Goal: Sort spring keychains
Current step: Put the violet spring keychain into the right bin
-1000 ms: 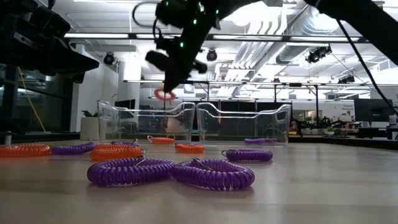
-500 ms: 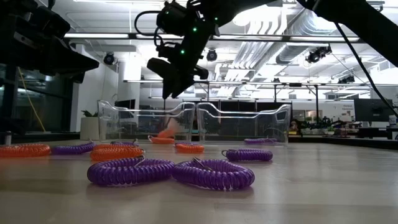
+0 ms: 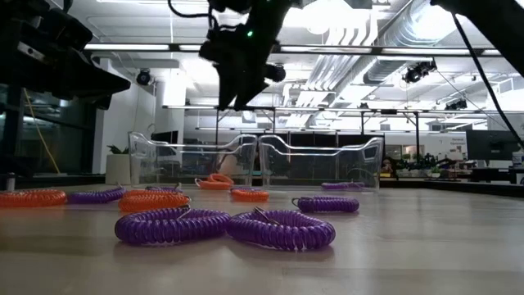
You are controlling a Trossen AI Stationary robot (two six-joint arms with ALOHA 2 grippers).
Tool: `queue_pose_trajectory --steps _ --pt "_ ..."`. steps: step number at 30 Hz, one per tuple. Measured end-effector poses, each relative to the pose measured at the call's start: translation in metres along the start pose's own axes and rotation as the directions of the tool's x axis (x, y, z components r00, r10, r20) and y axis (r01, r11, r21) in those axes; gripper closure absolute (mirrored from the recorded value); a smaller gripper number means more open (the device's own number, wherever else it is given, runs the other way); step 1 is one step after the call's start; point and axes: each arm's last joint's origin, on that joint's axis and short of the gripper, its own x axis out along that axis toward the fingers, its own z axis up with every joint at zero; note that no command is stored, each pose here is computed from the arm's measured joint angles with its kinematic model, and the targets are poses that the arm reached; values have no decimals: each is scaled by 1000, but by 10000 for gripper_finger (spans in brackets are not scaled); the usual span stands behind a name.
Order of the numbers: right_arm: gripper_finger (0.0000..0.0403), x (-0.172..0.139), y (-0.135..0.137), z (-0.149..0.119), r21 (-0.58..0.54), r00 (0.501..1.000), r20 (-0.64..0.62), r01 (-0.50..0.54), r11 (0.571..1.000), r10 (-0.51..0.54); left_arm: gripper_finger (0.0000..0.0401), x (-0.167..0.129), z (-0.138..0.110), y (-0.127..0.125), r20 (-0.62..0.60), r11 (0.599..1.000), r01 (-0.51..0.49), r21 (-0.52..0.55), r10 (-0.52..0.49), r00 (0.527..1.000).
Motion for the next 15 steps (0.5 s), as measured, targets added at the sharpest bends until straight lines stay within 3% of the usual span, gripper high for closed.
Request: queue_pose_trajectory --steps 3,6,9,15 --pt "192 -8 15 -14 -60 988 -123 -102 993 94 398 0 0 0 0 1000 1 0 -1 1000" --pt "192 -13 27 -30 -83 940 -273 -236 968 206 398 0 0 0 0 1000 1 0 -1 1000" --pt "192 -13 40 -43 -82 885 -348 -357 931 309 398 0 0 0 0 1000 2 0 -2 1000" --pt "198 -10 64 -80 -53 793 -438 -494 868 424 398 0 0 0 -1 1000 2 0 -2 1000"
